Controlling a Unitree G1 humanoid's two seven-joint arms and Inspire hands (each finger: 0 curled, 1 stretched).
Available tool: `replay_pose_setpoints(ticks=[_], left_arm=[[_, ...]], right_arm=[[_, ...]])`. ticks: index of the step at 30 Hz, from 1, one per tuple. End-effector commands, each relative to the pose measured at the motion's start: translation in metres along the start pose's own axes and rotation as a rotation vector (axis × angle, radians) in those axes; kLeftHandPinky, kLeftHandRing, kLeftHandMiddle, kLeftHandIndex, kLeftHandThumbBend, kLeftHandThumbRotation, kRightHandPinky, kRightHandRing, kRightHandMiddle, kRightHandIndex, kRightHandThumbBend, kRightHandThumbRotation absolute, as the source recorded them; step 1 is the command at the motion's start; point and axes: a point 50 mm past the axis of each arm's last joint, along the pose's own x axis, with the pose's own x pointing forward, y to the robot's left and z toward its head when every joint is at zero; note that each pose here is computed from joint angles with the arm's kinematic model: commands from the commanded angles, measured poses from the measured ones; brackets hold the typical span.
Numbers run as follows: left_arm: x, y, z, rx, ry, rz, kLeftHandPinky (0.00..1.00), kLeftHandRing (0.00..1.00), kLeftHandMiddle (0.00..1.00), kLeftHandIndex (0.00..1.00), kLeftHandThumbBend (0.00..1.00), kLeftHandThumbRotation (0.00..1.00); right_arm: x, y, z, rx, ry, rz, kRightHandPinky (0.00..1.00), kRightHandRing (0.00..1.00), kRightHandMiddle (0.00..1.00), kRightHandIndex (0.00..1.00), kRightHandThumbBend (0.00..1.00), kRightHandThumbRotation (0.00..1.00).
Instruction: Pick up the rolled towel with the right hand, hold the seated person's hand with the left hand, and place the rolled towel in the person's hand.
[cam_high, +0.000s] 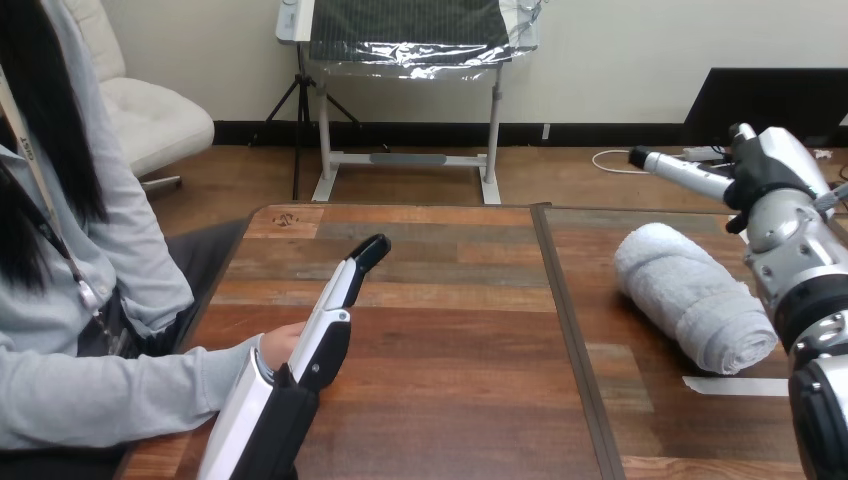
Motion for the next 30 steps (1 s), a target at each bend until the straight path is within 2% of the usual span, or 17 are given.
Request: replay_pose_setpoints(ticks=[1,7,13,19,26,30], left_arm=[[0.008,0.003,0.004,-0.013,-0.058,0.023,1.00,1.00,1.00,1.00,1.00,0.74],[0.007,0.002,0.004,-0.024,-0.061,0.027,1.00,1.00,1.00,1.00,1.00,0.73],[0.006,0.002,0.006,-0.026,-0.061,0.026,1.00,1.00,1.00,1.00,1.00,0.73],[0.007,0.002,0.008,-0.021,-0.063,0.031,1.00,1.00,1.00,1.00,1.00,0.74],[0.006,0.002,0.010,-0.021,-0.072,0.031,1.00,1.00,1.00,1.00,1.00,0.74],[0.005,0.003,0.011,-0.018,-0.078,0.029,1.00,1.00,1.00,1.00,1.00,0.74]], right_arm=[[-0.001,-0.009,0.024,-0.016,-0.051,-0.015,0.56,1.00,1.00,1.00,1.00,0.73],[-0.001,0.001,0.018,-0.065,-0.040,0.020,0.57,1.00,1.00,1.00,1.00,0.75],[-0.002,0.010,0.012,-0.070,-0.020,0.052,0.56,1.00,1.00,1.00,1.00,0.74],[-0.003,0.019,0.006,-0.103,-0.002,0.075,0.48,1.00,1.00,1.00,1.00,0.73],[-0.004,0.030,-0.001,-0.177,0.005,0.103,0.33,1.00,1.00,1.00,1.00,0.73],[-0.005,0.035,-0.004,-0.208,0.011,0.118,0.15,1.00,1.00,1.00,1.00,0.74]])
